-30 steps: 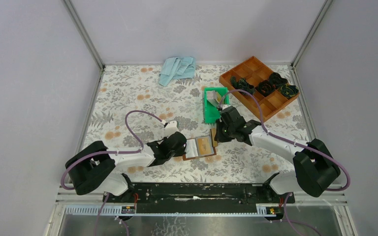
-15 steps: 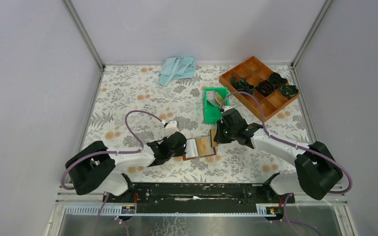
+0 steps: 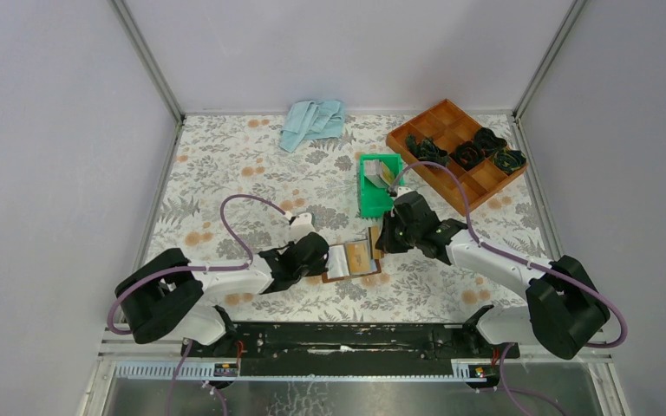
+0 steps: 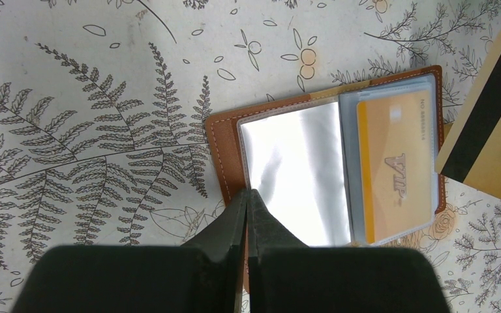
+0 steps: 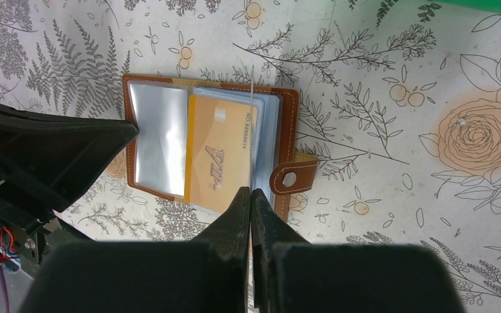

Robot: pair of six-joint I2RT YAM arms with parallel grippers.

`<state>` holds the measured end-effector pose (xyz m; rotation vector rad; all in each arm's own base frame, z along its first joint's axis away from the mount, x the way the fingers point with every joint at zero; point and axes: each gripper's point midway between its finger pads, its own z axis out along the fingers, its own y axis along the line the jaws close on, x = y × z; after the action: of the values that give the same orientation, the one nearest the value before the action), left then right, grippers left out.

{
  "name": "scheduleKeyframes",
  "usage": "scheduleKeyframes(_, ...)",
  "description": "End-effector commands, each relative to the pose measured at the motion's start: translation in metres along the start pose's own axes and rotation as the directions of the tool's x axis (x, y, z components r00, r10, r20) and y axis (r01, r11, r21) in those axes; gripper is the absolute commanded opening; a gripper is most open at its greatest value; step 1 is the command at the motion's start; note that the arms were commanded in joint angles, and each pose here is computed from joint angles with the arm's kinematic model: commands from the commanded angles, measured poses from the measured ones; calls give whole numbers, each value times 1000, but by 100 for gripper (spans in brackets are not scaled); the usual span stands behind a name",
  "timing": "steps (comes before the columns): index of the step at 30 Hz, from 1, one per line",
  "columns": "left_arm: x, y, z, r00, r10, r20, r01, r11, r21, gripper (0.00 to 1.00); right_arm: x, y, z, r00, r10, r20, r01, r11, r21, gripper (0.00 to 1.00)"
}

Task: Put the credit cards into the card holder
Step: Turn over the card slot in the card holder.

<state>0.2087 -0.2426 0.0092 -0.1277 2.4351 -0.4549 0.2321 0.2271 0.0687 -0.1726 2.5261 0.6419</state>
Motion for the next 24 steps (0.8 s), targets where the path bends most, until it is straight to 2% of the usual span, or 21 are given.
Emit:
scheduleKeyframes(1,42,41,2,987,75,-139,-92,989,-115,2,-13,15,-1,999,16,38,-13,998,-64,0)
scheduleKeyframes(24,42,40,3,987,80,-142,-97,989,-115,2,-19,38,-4,998,39,49,-30,985,-171,0)
